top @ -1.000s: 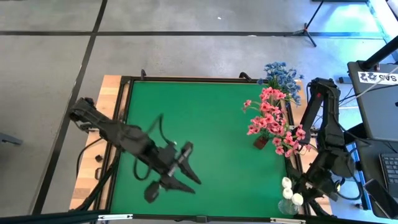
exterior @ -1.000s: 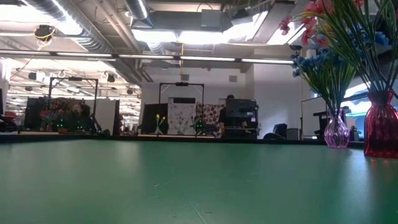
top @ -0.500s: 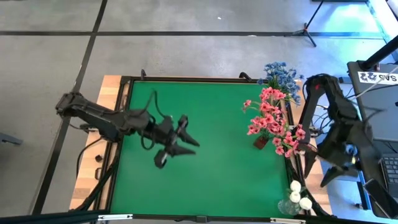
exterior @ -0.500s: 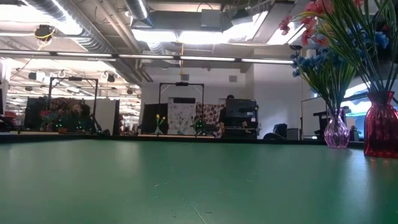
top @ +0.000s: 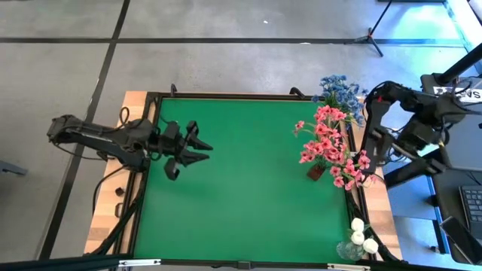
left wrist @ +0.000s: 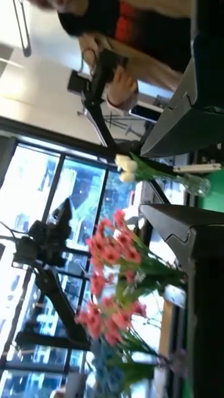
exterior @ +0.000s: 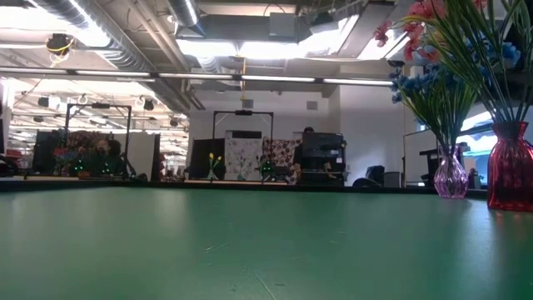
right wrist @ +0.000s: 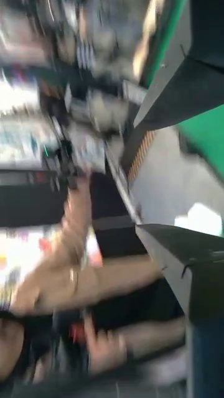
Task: Sort flowers into vase by color
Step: Return to Home Position
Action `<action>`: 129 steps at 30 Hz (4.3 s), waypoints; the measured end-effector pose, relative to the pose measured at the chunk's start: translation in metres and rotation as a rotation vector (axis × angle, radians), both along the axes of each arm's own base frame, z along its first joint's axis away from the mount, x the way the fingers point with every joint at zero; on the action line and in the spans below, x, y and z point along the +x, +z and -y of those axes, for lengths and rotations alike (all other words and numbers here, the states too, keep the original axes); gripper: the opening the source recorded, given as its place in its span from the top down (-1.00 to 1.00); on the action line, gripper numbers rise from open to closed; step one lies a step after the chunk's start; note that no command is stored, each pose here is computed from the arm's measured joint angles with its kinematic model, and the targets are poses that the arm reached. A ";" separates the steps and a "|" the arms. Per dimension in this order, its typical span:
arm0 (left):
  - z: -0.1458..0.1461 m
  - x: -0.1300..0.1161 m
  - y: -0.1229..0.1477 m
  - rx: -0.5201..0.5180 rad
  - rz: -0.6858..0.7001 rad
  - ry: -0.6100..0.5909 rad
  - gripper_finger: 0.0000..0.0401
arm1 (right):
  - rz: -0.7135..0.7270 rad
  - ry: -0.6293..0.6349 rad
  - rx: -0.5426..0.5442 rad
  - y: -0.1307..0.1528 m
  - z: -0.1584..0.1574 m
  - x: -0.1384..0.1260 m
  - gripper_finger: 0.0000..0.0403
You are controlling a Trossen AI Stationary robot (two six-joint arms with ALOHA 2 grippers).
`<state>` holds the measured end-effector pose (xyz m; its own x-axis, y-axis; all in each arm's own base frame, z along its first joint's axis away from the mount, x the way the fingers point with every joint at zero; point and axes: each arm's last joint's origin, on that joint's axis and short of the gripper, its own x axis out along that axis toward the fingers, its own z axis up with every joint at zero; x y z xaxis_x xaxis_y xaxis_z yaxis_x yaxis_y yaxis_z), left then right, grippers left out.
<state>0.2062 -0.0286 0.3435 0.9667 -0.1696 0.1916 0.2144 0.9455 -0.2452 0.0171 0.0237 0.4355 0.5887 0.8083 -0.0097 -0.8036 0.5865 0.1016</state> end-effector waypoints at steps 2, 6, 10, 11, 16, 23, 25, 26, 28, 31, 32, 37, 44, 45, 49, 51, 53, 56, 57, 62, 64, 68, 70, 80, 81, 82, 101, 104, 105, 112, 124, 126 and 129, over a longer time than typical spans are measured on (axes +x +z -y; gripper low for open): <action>-0.007 -0.007 -0.010 -0.001 -0.012 0.012 0.37 | 0.047 -0.101 -0.022 0.000 0.007 0.001 -0.26; -0.022 -0.014 -0.038 -0.026 -0.066 0.003 0.36 | 0.118 -0.300 0.011 0.005 0.026 0.002 -0.13; -0.032 -0.026 -0.056 0.003 -0.067 0.007 0.36 | 0.104 -0.480 0.072 0.006 0.047 0.002 0.06; -0.035 -0.029 -0.059 0.020 -0.052 0.017 0.36 | 0.087 -0.504 0.074 0.003 0.051 0.002 0.11; -0.043 -0.050 -0.083 0.083 -0.021 0.093 0.36 | 0.017 -0.605 0.111 -0.001 0.055 0.006 0.35; -0.050 -0.073 -0.116 0.053 -0.010 0.097 0.36 | -0.019 -0.645 0.163 0.000 0.056 0.006 0.53; -0.050 -0.076 -0.125 0.037 -0.021 0.065 0.36 | -0.030 -0.665 0.183 0.001 0.057 0.006 0.56; -0.051 -0.078 -0.129 0.031 -0.029 0.067 0.36 | -0.032 -0.667 0.189 0.001 0.057 0.006 0.58; -0.052 -0.079 -0.135 0.023 -0.036 0.111 0.36 | -0.036 -0.682 0.200 0.002 0.058 0.006 0.60; -0.052 -0.081 -0.143 0.027 -0.040 0.216 0.36 | -0.043 -0.699 0.211 0.002 0.058 0.006 0.63; -0.050 -0.082 -0.148 0.022 -0.048 0.234 0.36 | -0.044 -0.698 0.213 0.002 0.058 0.006 0.64; -0.037 -0.084 -0.165 0.031 -0.085 0.250 0.36 | -0.068 -0.676 0.256 0.003 0.058 0.006 0.70; -0.029 -0.088 -0.164 0.127 -0.063 0.203 0.36 | -0.101 -0.657 0.252 -0.013 0.037 0.008 0.90; -0.028 -0.088 -0.164 0.138 -0.058 0.193 0.36 | -0.113 -0.657 0.254 -0.018 0.032 0.009 0.94; -0.028 -0.088 -0.164 0.157 -0.062 0.181 0.36 | -0.136 -0.678 0.277 -0.038 0.008 0.012 0.97; -0.028 -0.088 -0.165 0.159 -0.075 0.179 0.36 | -0.117 -0.679 0.292 -0.042 -0.001 0.013 0.95; -0.028 -0.088 -0.166 0.159 -0.077 0.179 0.36 | -0.083 -0.676 0.295 -0.043 -0.008 0.014 0.95; -0.028 -0.088 -0.165 0.159 -0.076 0.179 0.36 | -0.028 -0.678 0.284 -0.039 -0.015 0.015 0.98; -0.028 -0.088 -0.165 0.159 -0.076 0.179 0.36 | -0.012 -0.685 0.280 -0.038 -0.016 0.016 0.99; -0.028 -0.088 -0.165 0.159 -0.076 0.179 0.36 | 0.047 -0.728 0.240 -0.040 -0.026 0.022 0.98; -0.028 -0.088 -0.165 0.159 -0.075 0.178 0.36 | 0.064 -0.769 0.235 -0.042 -0.030 0.029 0.99; -0.028 -0.088 -0.165 0.159 -0.075 0.178 0.36 | 0.094 -0.853 0.212 -0.048 -0.033 0.047 0.99; -0.028 -0.088 -0.165 0.159 -0.075 0.178 0.36 | 0.112 -0.869 0.224 -0.048 -0.028 0.055 0.99; -0.028 -0.088 -0.165 0.159 -0.074 0.179 0.36 | 0.279 -0.629 0.308 -0.037 -0.001 0.045 0.99; -0.028 -0.088 -0.165 0.159 -0.074 0.179 0.36 | 0.301 -0.638 0.325 -0.036 0.003 0.038 0.99; -0.028 -0.088 -0.165 0.159 -0.074 0.179 0.36 | 0.323 -0.660 0.337 -0.036 0.007 0.030 0.99; -0.028 -0.088 -0.165 0.159 -0.074 0.179 0.36 | 0.673 -0.346 0.704 -0.125 0.010 0.009 1.00; -0.028 -0.088 -0.165 0.159 -0.074 0.179 0.36 | 0.675 -0.207 0.738 -0.127 0.008 0.007 1.00; -0.028 -0.088 -0.165 0.159 -0.074 0.179 0.36 | 0.667 -0.171 0.734 -0.130 0.007 0.007 1.00; -0.028 -0.088 -0.165 0.159 -0.074 0.179 0.36 | 0.722 0.285 0.646 -0.131 0.002 -0.009 0.95; -0.028 -0.088 -0.165 0.159 -0.074 0.180 0.36 | 0.663 0.679 0.425 -0.154 -0.004 -0.015 0.96; -0.028 -0.088 -0.165 0.159 -0.074 0.180 0.36 | 0.649 0.687 0.461 -0.163 -0.004 -0.014 0.96; -0.028 -0.088 -0.165 0.159 -0.075 0.181 0.36 | 0.622 0.719 0.475 -0.179 -0.005 -0.012 0.96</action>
